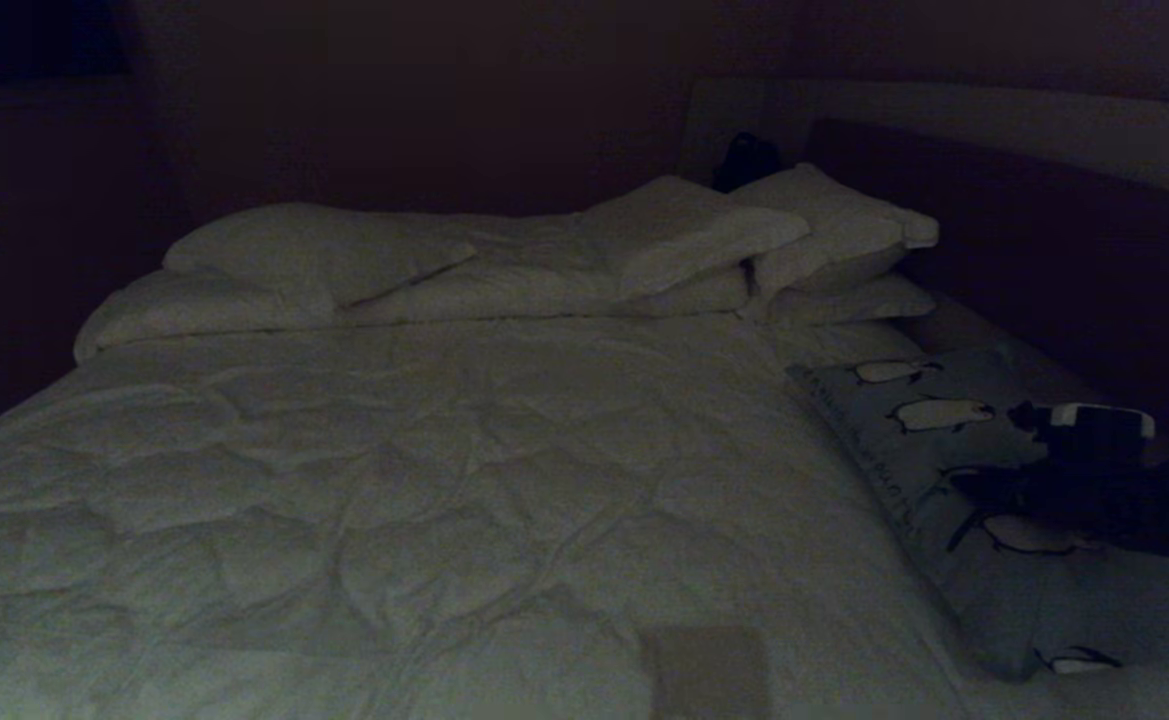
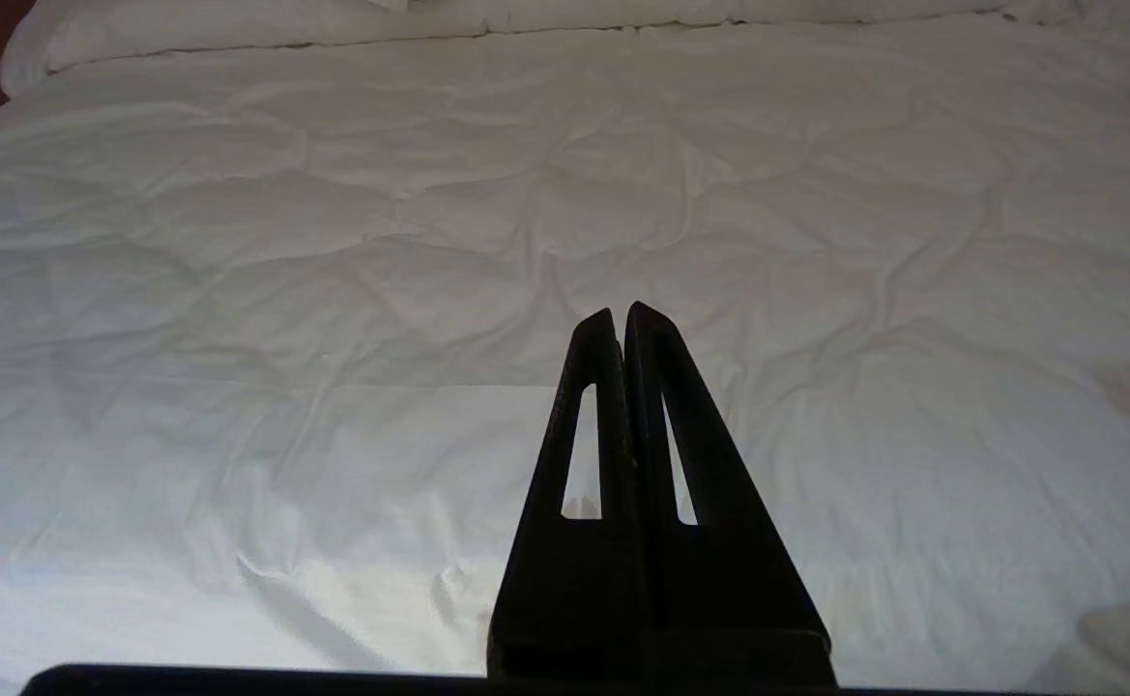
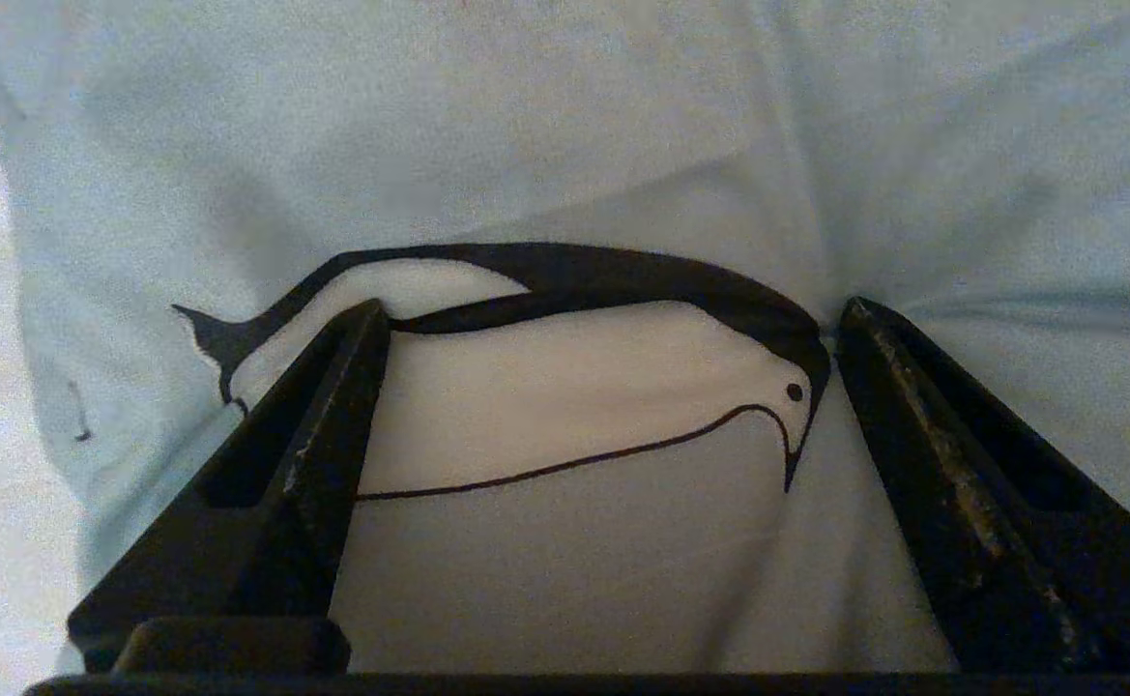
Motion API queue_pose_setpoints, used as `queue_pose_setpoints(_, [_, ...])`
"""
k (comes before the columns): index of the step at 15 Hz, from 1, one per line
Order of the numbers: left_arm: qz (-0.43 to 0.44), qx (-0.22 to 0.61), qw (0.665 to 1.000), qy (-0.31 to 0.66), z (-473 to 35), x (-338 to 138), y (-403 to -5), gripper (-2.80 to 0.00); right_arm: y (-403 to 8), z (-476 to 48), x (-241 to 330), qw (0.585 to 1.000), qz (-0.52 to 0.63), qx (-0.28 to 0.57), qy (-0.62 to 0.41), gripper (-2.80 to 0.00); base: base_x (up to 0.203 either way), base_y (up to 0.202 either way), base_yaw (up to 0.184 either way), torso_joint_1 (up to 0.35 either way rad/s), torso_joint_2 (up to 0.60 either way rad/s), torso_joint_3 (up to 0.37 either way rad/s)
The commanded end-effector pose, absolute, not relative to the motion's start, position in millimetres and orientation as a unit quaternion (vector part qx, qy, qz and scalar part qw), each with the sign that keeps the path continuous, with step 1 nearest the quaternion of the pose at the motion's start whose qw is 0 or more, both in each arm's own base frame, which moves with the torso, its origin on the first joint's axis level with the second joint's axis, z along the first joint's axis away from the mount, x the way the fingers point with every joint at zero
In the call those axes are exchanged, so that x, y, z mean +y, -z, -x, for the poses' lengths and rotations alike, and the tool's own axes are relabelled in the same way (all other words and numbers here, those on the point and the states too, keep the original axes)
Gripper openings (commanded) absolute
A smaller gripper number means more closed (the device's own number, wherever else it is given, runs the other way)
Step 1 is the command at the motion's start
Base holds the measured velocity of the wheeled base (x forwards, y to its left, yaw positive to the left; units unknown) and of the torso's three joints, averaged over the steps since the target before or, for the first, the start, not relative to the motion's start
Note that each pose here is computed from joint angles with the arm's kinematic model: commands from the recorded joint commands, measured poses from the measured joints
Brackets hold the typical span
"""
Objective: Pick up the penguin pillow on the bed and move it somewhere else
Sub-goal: Pick up the pillow
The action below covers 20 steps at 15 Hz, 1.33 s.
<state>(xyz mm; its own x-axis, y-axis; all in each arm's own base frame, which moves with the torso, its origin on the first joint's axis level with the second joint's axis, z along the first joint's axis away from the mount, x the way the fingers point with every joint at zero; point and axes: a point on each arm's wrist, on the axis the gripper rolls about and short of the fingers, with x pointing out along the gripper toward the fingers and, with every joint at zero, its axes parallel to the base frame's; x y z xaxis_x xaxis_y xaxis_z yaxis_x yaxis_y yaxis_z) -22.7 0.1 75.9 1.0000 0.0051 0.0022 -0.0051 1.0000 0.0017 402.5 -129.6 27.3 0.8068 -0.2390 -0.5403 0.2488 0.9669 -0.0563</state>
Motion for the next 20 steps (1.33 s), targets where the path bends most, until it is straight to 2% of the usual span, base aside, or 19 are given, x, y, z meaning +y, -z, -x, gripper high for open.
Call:
queue_pose_setpoints(1, [-0.001, -0.002, 1.0, -0.003, 22.7, 0.1, -76.0, -2.8, -14.3, -404.0, -129.6, 0.946, -0.011, 0.297, 0.127, 0.0, 0.0, 0.0, 0.0, 0.0, 0.0, 0.0])
queue_pose_setpoints(20, [-0.001, -0.001, 1.0, -0.003, 22.7, 0.1, -75.8, -2.8, -6.2, -405.0, -132.6, 0.944, -0.013, 0.302, 0.129, 0.0, 0.0, 0.0, 0.0, 0.0, 0.0, 0.0])
